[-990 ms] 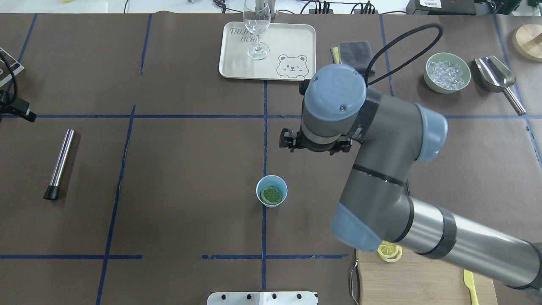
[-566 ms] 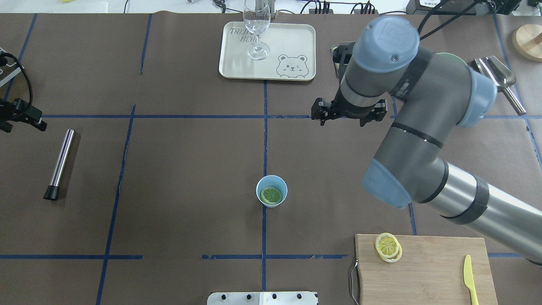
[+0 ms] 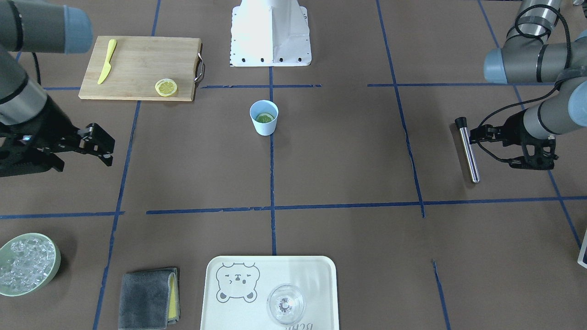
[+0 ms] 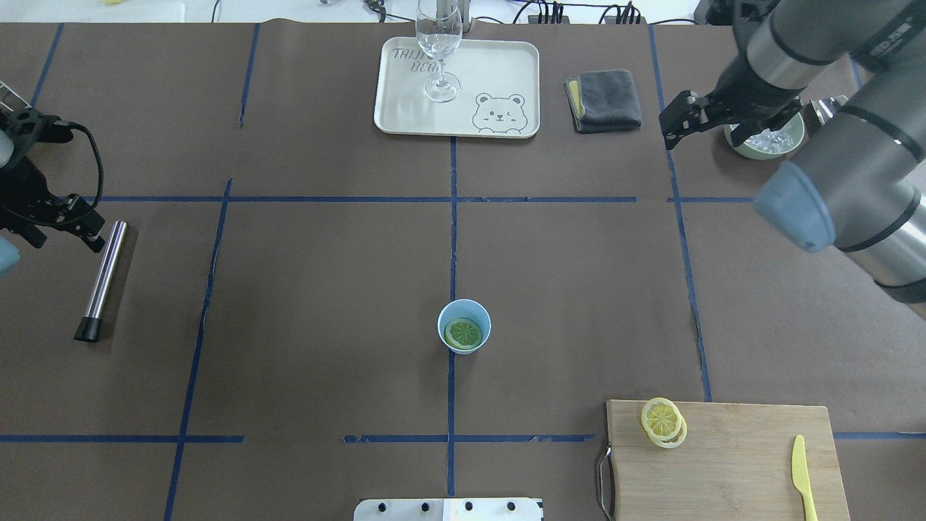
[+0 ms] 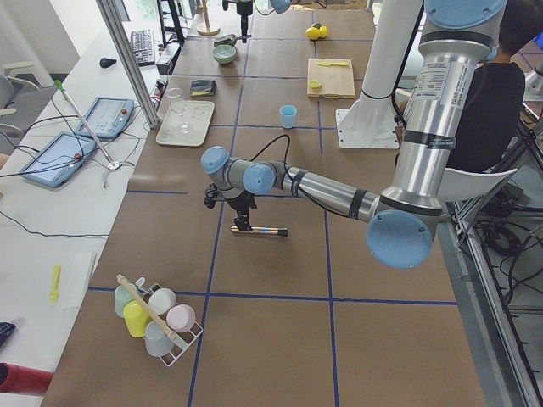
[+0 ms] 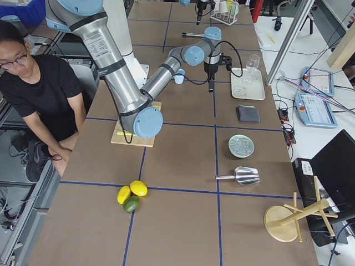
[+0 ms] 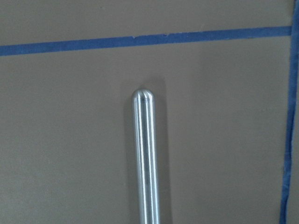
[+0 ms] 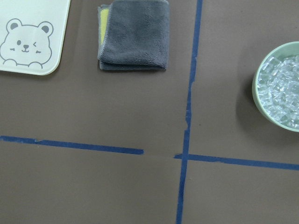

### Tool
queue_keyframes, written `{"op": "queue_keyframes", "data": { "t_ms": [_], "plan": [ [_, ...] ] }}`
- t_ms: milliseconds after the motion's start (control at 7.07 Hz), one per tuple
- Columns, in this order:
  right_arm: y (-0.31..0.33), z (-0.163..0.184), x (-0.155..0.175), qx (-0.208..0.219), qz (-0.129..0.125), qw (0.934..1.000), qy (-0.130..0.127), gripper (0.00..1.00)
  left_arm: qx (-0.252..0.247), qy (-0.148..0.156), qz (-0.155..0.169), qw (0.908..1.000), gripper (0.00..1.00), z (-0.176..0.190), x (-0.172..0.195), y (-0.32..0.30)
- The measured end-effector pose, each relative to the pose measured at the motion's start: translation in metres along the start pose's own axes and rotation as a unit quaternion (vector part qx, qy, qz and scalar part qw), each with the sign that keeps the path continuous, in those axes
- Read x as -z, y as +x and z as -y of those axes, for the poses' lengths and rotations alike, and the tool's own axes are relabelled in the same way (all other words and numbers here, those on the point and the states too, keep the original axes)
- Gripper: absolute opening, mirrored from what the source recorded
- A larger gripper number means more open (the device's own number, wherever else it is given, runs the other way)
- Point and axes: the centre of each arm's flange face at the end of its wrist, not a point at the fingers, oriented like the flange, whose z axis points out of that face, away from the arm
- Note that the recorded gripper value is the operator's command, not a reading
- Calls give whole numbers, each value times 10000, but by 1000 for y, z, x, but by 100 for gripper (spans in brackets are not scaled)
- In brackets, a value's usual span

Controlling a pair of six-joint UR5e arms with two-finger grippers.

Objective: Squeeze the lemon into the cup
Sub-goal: 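Withdraw the right arm from the cup while the left gripper reaches for the muddler, then grasp the metal muddler upright with the left gripper and lift it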

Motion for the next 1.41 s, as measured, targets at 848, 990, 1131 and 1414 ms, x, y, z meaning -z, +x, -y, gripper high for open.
{"op": "queue_keyframes", "data": {
  "t_ms": [848,990,1131,1414],
  "plan": [
    [44,5,29,31,259,9997,37,100,-254,-373,58,9990,32,23,-69,15],
    [44,6,31,23,305,9995,31,100,-272,-380,63,9989,7,23,-70,15],
    [43,6,33,19,328,9995,33,100,-282,-378,66,9989,0,23,-69,15],
    [42,7,34,20,343,9994,39,100,-275,-333,74,9990,0,24,-64,14]
  ]
}}
